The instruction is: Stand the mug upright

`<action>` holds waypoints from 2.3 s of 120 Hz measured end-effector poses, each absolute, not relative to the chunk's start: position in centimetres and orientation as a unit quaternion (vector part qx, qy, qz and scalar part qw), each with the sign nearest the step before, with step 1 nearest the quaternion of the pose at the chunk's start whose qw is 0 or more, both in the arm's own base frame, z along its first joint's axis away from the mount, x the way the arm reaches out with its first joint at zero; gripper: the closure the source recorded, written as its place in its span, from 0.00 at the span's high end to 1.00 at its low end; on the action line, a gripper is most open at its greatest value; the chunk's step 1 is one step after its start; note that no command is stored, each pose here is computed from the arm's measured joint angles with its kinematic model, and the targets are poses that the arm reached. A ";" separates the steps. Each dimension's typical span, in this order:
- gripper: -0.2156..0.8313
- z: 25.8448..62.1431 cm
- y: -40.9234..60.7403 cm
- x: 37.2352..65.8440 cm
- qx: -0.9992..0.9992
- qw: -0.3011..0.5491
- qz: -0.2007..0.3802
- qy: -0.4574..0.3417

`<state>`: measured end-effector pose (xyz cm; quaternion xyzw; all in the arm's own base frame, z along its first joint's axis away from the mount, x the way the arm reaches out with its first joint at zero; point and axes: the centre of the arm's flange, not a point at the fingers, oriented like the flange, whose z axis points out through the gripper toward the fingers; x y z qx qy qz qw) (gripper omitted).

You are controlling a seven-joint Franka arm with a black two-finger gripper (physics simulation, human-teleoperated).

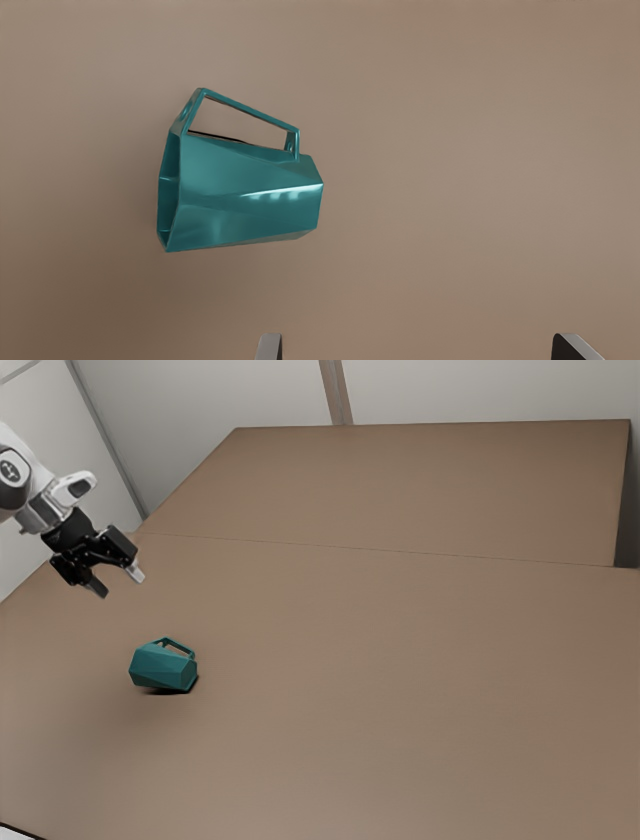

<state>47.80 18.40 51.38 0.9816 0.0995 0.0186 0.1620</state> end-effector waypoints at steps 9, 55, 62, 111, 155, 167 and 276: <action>0.78 50.3 19.3 47.3 0.980 0.170 0.027 0.102; 0.78 43.9 24.4 44.3 0.961 0.236 0.068 0.124; 0.78 43.2 25.3 44.1 0.958 0.248 0.076 0.125; 0.78 37.0 29.5 43.2 0.936 0.314 0.102 0.118; 0.78 32.0 29.3 44.0 0.911 0.396 0.077 0.086; 0.78 31.2 29.3 44.4 0.908 0.405 0.073 0.078; 0.78 28.0 27.2 46.9 0.907 0.415 0.059 0.035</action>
